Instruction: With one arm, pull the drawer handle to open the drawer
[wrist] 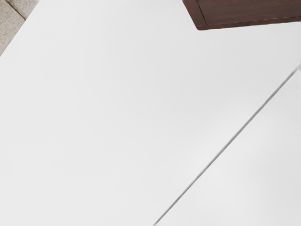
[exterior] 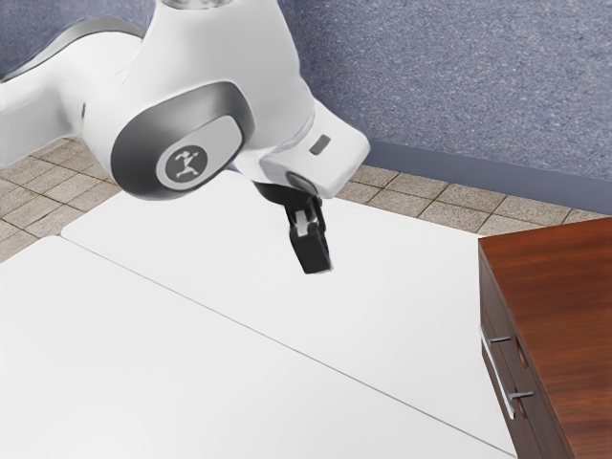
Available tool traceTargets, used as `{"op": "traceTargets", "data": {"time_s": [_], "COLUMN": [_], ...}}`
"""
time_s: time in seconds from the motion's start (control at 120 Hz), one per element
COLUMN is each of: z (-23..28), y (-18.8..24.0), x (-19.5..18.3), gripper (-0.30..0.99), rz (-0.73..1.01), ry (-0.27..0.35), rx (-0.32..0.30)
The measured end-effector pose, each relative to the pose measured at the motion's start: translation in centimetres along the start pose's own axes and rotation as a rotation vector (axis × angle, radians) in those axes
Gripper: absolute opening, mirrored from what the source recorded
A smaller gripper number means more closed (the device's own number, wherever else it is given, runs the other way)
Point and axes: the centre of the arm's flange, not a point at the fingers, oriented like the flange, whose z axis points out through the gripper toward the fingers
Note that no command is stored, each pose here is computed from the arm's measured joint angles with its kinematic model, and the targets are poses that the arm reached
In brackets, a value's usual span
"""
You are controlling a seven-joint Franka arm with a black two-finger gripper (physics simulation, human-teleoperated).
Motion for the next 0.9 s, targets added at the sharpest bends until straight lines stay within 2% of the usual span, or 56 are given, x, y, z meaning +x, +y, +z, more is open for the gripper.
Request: {"op": "traceTargets", "data": {"time_s": [0.225,0.492,0.625,0.9], "z": [3.2,5.9,7.1,8.2], "y": [1.2,3.7,5.3,6.8], "x": [0.7,1.3,1.9,1.8], "gripper": [0.69,0.69,0.69,0.69], "rz": [0.142,0.267,0.333,0.459], "ry": [0.046,0.069,0.126,0.241], "rx": [0.016,-0.004,-0.031,-0.021]}}
